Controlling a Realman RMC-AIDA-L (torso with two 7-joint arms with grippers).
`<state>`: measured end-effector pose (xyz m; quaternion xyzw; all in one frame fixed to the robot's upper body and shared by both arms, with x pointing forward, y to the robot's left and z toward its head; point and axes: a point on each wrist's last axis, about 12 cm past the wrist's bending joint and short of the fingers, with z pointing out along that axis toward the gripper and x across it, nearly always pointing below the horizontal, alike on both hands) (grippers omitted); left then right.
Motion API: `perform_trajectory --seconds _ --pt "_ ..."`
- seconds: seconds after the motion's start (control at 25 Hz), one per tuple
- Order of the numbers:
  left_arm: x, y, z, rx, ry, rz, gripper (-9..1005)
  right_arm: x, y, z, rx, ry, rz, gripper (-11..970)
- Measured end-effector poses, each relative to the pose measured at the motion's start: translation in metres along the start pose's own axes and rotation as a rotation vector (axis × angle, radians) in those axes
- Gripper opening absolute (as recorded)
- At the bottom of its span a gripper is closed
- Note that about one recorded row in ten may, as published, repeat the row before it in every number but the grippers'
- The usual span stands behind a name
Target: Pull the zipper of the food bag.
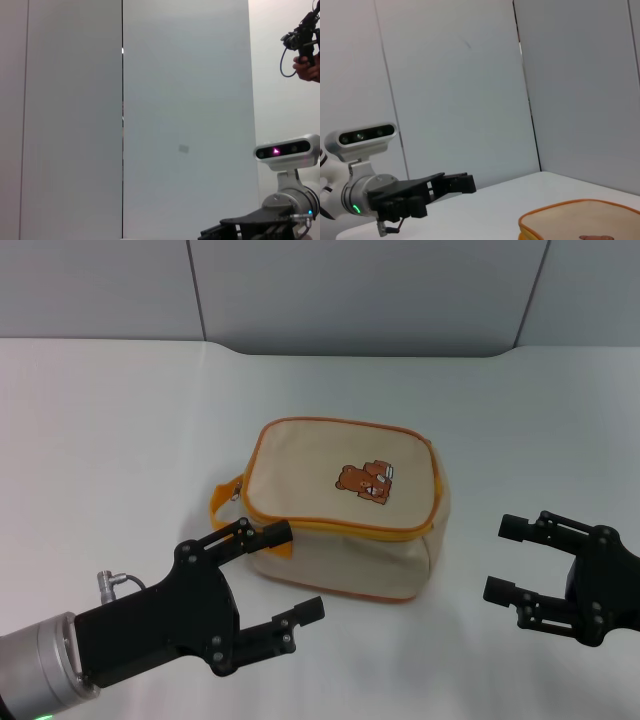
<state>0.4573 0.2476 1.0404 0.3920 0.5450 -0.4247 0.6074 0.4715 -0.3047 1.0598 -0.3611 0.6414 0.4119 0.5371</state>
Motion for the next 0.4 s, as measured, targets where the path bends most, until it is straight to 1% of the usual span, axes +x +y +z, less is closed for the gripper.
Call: perform_trajectory --seconds 0.4 --pt "-0.0022 -0.0018 0.0001 -0.008 -0.033 0.021 770 0.0010 0.0003 0.0015 0.002 -0.001 0.006 768"
